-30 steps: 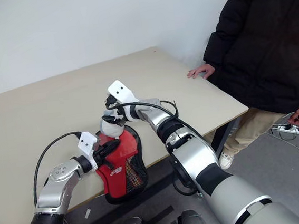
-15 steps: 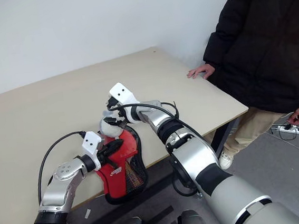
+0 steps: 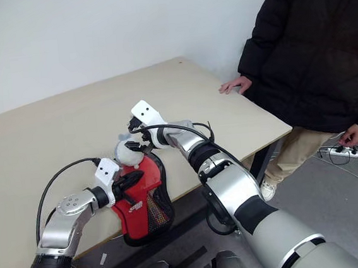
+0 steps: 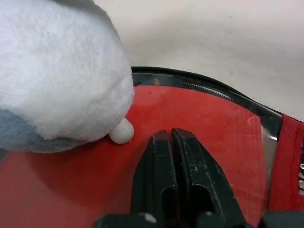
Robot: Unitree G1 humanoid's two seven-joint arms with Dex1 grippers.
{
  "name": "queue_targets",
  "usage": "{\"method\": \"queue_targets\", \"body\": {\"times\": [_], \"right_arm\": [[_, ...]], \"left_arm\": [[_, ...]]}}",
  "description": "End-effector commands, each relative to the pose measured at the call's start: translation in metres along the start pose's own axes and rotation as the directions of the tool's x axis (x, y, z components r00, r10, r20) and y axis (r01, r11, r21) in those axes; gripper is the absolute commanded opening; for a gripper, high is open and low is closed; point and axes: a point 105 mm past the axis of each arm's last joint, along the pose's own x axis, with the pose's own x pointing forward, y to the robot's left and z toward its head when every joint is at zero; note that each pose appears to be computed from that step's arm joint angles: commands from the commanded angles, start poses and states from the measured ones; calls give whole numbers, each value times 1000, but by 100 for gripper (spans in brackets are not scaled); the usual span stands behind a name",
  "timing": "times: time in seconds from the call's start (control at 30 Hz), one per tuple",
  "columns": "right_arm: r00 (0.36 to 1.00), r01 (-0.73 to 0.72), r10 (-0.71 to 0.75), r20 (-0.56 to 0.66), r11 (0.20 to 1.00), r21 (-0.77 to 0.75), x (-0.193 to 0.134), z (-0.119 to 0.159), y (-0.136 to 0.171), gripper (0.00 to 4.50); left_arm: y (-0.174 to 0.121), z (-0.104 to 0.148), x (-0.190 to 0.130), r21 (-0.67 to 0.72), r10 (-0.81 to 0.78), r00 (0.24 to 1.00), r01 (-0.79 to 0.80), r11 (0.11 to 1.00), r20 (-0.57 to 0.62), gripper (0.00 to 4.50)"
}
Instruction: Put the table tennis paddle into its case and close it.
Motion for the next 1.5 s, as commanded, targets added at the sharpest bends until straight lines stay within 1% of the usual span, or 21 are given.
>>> {"method": "queue_targets", "body": {"times": [0.03,0.33,0.7,1.07,1.2,1.3,1.33,1.37,1.5], "right_arm": [[996,-85,86,30,996,-19,14,14,28,450],[983,-181,181,19,983,-22,14,13,40,450],[980,-198,198,-7,980,0,19,5,50,450],[969,-243,243,-50,970,14,27,-9,68,450],[971,-236,236,-49,972,11,27,-8,68,450],[974,-221,221,-45,975,-4,27,-6,65,397],[976,-216,216,-42,976,-7,27,-5,65,363],[977,-211,210,-39,978,-7,27,-5,64,349],[979,-202,202,-36,979,-6,28,-4,64,226]], "left_arm": [[0,5,-1,16,0,1000,1,1000,-22,8],[1,7,-6,19,-13,998,14,1000,-54,8],[1,8,-9,23,-22,997,24,999,-69,8],[2,7,-10,21,-25,997,27,999,-78,8],[3,6,-11,21,-24,997,25,999,-80,8],[3,5,-11,19,-22,997,23,1000,-80,0],[3,5,-11,18,-21,997,22,1000,-79,0],[3,5,-11,18,-19,997,21,1000,-78,0],[3,3,-10,16,-17,997,18,1000,-76,0]]}}
